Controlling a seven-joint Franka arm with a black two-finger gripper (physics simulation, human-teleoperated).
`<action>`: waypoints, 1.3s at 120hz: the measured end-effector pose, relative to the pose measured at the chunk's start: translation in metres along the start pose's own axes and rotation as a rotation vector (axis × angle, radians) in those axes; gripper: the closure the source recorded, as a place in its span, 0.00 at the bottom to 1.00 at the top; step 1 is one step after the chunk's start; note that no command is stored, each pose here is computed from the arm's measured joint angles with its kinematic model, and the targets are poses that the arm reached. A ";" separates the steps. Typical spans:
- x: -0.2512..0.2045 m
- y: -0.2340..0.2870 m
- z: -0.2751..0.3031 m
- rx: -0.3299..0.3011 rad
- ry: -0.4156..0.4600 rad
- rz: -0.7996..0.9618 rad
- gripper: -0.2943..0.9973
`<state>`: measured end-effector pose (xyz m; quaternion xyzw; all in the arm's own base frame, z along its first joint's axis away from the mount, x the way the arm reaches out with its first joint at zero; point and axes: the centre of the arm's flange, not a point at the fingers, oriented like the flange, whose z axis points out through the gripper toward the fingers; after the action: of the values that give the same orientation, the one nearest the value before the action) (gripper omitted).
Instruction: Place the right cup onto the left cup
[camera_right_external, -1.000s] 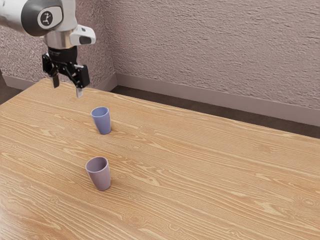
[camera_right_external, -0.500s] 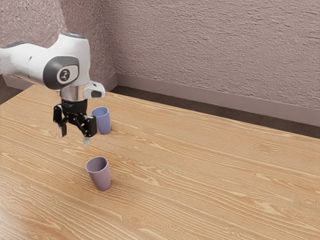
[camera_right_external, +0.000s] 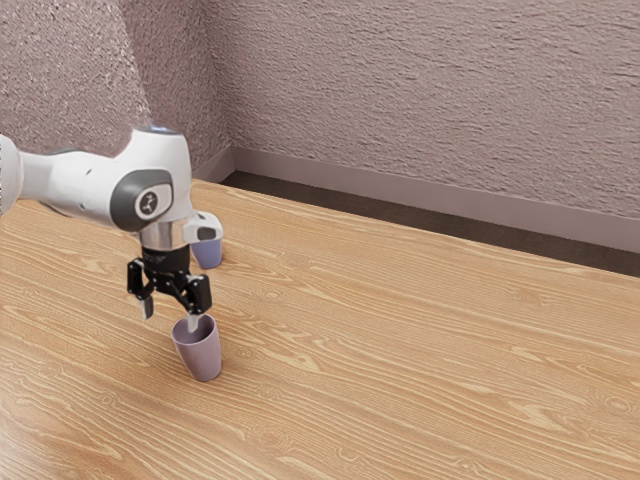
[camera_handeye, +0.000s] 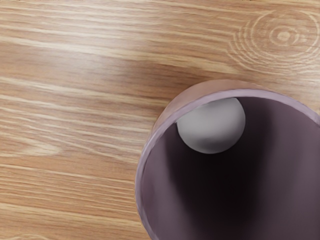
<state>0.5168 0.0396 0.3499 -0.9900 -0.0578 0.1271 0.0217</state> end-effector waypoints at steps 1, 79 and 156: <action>0.001 0.001 0.001 0.000 0.000 0.001 0.23; 0.026 -0.012 0.042 -0.017 0.019 -0.035 0.33; 0.022 0.010 0.016 -0.004 0.072 -0.010 0.82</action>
<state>0.5344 0.0328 0.3282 -0.9937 -0.0622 0.0911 0.0222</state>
